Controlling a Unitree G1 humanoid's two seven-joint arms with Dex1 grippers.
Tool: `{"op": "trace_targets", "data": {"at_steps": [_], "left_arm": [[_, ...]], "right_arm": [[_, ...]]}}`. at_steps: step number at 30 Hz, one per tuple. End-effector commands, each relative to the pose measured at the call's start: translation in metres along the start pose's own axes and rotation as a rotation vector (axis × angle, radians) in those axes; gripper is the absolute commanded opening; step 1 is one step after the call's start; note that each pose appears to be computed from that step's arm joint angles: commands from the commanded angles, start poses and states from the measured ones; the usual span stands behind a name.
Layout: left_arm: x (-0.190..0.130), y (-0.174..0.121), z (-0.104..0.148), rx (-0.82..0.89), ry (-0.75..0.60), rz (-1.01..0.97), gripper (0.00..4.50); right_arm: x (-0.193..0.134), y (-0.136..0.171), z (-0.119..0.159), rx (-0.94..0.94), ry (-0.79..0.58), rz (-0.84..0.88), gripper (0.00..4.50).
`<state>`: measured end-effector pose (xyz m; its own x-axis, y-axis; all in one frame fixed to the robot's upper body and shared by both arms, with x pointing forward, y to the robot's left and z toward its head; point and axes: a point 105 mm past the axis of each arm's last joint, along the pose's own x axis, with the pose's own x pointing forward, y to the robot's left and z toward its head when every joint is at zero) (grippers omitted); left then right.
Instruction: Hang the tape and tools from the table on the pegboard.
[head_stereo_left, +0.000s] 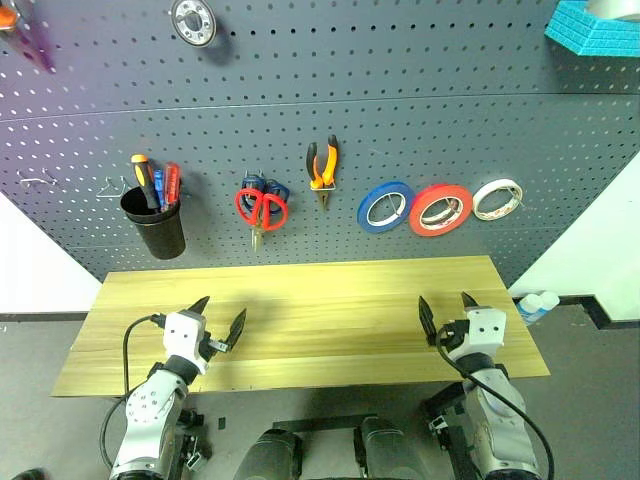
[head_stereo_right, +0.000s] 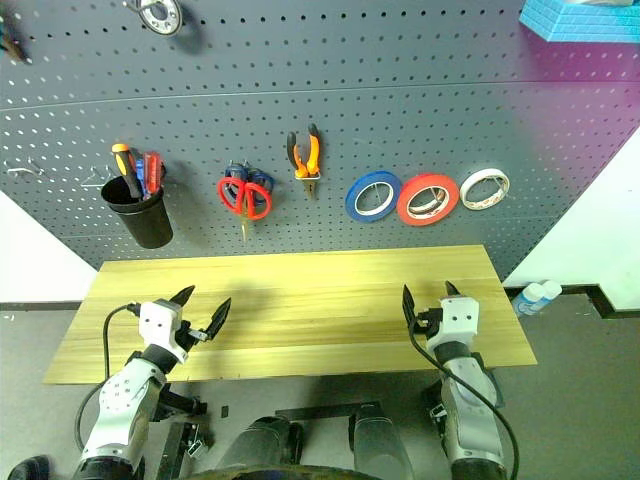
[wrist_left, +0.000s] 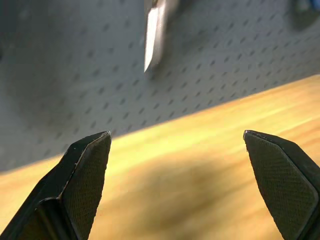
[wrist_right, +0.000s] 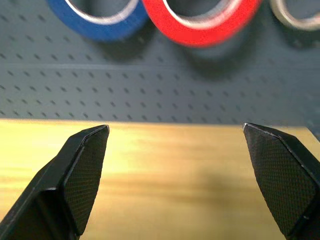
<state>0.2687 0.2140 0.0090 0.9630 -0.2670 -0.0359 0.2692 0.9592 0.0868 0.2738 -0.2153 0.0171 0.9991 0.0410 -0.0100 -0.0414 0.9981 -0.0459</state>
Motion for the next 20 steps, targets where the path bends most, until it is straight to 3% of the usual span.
{"op": "trace_targets", "data": {"at_steps": [1,20], "left_arm": [[-0.006,0.009,0.001,0.016,-0.028,0.049,4.43],[-0.030,0.028,0.000,-0.013,-0.034,0.210,4.43]], "right_arm": [[0.001,-0.005,0.017,-0.018,-0.062,-0.047,4.50],[-0.010,-0.018,0.005,-0.031,-0.027,-0.091,4.50]]}}
